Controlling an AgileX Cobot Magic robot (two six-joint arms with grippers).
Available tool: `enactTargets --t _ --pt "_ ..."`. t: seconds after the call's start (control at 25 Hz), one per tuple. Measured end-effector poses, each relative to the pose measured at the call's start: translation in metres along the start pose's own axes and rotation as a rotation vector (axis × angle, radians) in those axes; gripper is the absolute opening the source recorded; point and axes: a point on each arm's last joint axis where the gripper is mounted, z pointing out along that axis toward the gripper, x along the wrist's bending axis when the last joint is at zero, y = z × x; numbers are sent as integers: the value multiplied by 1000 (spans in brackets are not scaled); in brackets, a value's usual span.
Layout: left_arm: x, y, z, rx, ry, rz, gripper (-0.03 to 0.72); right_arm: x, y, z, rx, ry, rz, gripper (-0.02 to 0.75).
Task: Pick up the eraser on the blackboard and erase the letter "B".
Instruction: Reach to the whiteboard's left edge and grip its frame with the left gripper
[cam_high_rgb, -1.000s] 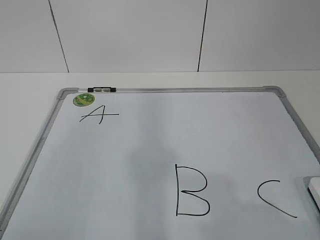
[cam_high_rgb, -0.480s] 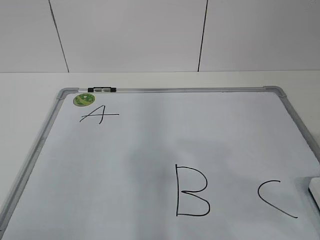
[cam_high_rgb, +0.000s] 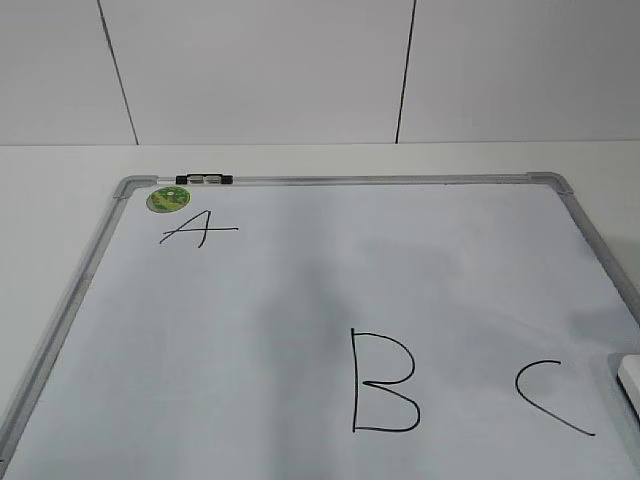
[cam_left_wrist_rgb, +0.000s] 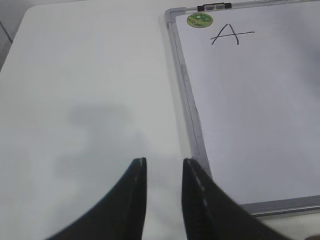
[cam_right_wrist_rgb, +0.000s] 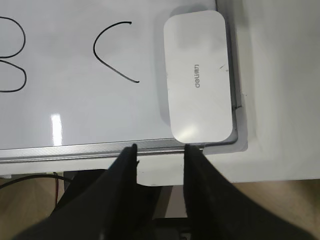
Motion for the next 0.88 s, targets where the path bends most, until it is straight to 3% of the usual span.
enactTargets --t 0.24,0.88 --pt "-1 8 12 107 -27 -20 188 -4 15 14 78 -54 -7 278" --pt "-1 35 34 305 -53 -48 194 -14 46 47 237 -98 -14 278"
